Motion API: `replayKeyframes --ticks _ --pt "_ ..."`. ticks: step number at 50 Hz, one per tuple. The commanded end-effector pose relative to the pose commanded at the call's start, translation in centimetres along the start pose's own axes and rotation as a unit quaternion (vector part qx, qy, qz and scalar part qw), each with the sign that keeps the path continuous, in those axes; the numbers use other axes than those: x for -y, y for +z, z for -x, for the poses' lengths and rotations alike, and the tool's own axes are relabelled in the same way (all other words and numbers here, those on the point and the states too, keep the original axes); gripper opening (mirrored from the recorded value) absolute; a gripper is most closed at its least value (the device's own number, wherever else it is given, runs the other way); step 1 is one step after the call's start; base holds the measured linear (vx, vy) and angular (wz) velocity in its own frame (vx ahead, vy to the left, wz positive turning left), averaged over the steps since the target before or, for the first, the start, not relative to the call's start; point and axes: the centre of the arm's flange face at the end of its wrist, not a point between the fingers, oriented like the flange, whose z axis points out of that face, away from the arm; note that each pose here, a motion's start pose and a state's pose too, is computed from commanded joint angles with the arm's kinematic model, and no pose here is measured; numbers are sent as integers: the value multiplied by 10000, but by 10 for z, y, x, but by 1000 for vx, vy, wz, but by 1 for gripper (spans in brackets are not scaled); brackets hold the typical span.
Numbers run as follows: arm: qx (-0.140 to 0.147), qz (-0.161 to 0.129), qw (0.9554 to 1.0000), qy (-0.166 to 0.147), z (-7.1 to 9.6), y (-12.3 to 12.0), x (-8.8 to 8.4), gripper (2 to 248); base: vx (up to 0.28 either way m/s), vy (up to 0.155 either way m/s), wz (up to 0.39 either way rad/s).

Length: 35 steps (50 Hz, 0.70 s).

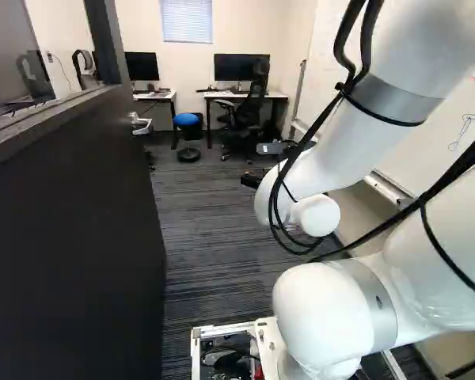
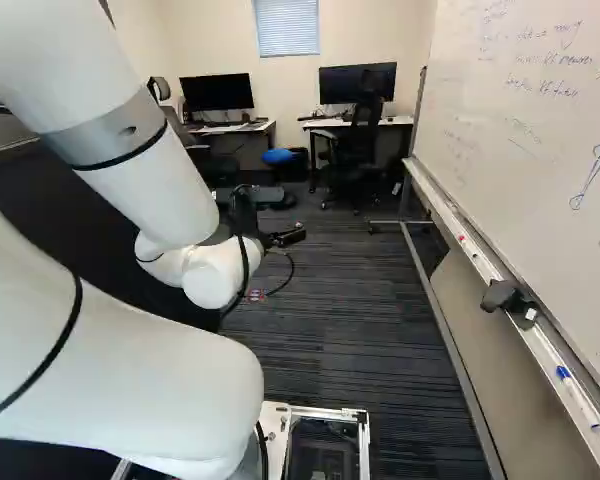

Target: Open the door and move inside

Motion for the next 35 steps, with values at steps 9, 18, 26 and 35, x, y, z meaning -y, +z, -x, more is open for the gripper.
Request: replayKeyframes --ticks 9,18,26,35 --pt "0 0 10000 0 0 0 0 247 228 -30 -8" --pt "0 0 10000 0 0 0 0 247 220 -2 -14" --pt "0 0 10000 0 0 0 0 247 220 -7 -12" --pt "0 0 10000 0 0 0 0 247 217 -4 -17"
